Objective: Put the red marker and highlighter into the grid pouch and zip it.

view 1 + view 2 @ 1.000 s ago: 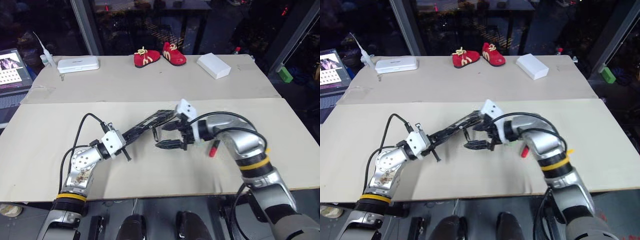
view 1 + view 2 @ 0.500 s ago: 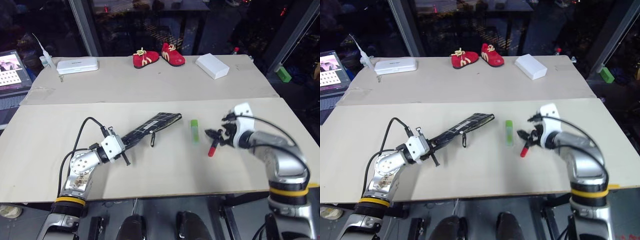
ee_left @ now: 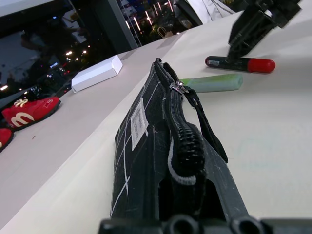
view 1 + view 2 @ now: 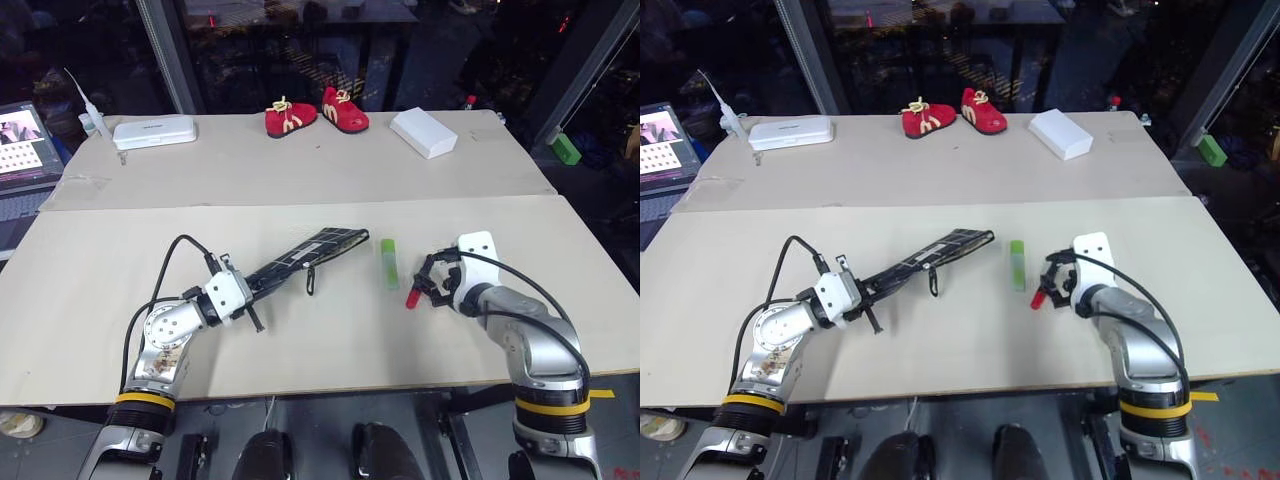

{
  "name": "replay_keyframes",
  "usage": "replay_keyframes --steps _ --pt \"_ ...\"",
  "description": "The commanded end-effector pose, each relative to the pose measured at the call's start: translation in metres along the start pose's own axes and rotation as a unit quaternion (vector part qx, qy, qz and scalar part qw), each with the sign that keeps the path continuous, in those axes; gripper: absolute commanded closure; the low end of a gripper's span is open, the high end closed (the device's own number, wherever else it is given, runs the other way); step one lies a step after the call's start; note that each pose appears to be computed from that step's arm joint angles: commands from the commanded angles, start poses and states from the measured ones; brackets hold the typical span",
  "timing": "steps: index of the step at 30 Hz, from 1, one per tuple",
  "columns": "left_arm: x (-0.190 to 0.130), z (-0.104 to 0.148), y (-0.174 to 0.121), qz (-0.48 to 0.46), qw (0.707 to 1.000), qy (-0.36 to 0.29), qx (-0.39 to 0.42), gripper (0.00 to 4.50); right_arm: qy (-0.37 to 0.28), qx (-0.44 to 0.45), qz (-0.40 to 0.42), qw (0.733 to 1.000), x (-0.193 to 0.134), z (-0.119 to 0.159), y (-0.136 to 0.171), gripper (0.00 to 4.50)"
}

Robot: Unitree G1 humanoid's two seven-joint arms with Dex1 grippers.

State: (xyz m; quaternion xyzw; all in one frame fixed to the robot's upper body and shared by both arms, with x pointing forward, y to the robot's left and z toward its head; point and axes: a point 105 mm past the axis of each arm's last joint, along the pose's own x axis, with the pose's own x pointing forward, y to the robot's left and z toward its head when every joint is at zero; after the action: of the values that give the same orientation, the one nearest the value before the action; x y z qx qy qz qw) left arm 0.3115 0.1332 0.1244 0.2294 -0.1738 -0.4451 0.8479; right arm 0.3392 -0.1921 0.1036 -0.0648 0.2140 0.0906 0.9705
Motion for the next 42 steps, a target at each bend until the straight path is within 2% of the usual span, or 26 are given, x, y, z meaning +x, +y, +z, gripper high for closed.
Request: replay_keyframes --steps 1,6,11,12,14,20,22,26,28,30,32,33,34,36,39,42 --pt "-0.001 0.01 0.01 0.018 1.0 -0.02 0.011 4.5 -0.01 -0.002 -0.006 1.0 -0.001 0.005 0.0 0.3" --pt "0.0 0.01 0.009 0.018 1.0 -0.02 0.011 4.5 0.006 0.0 -0.013 1.0 0.002 -0.005 0.004 0.3" --pt "0.0 0.01 0.011 0.02 1.0 -0.02 0.012 4.5 0.043 0.069 -0.021 0.996 0.004 -0.027 0.015 0.3" --pt "0.0 0.01 0.012 0.021 1.0 -0.02 0.011 4.5 0.047 0.069 -0.015 0.996 0.003 -0.03 0.02 0.82" --pt "0.001 0.01 0.011 0.021 1.0 -0.02 0.01 4.5 0.054 0.076 -0.012 0.996 0.004 -0.035 0.029 1.34" --pt "0.002 0.011 0.01 0.019 1.0 -0.021 0.012 4.5 0.048 0.07 -0.031 0.996 0.004 -0.037 0.023 3.52" --pt "0.002 0.011 0.011 0.019 1.0 -0.021 0.014 4.5 0.046 0.073 -0.031 0.996 0.004 -0.037 0.021 3.97" --pt "0.0 0.012 0.015 0.022 0.999 -0.021 0.017 4.5 0.005 0.079 -0.049 0.996 0.007 -0.016 0.008 3.97" --pt "-0.001 0.012 0.013 0.019 0.999 -0.021 0.017 4.5 -0.055 0.064 -0.035 0.996 0.008 0.014 0.007 3.97" --pt "-0.001 0.012 0.011 0.015 1.0 -0.02 0.016 4.5 -0.12 0.01 0.028 0.992 0.003 0.048 0.018 3.97" --pt "-0.002 0.012 0.01 0.01 1.0 -0.02 0.015 4.5 -0.185 -0.077 0.113 0.973 -0.011 0.079 0.038 3.97" --pt "-0.002 0.012 0.009 0.01 1.0 -0.02 0.015 4.5 -0.2 -0.107 0.136 0.964 -0.015 0.085 0.044 3.97" --pt "-0.003 0.012 0.009 0.008 1.0 -0.019 0.016 4.5 -0.229 -0.188 0.164 0.941 -0.024 0.094 0.052 3.97" --pt "-0.004 0.012 0.009 0.006 1.0 -0.018 0.016 4.5 -0.249 -0.329 0.211 0.886 -0.037 0.095 0.065 3.97" --pt "-0.004 0.012 0.009 0.003 1.0 -0.017 0.016 4.5 -0.237 -0.47 0.239 0.816 -0.038 0.085 0.065 3.97" --pt "-0.004 0.012 0.007 0.001 1.0 -0.018 0.015 4.5 -0.239 -0.533 0.239 0.775 -0.035 0.085 0.059 3.97"
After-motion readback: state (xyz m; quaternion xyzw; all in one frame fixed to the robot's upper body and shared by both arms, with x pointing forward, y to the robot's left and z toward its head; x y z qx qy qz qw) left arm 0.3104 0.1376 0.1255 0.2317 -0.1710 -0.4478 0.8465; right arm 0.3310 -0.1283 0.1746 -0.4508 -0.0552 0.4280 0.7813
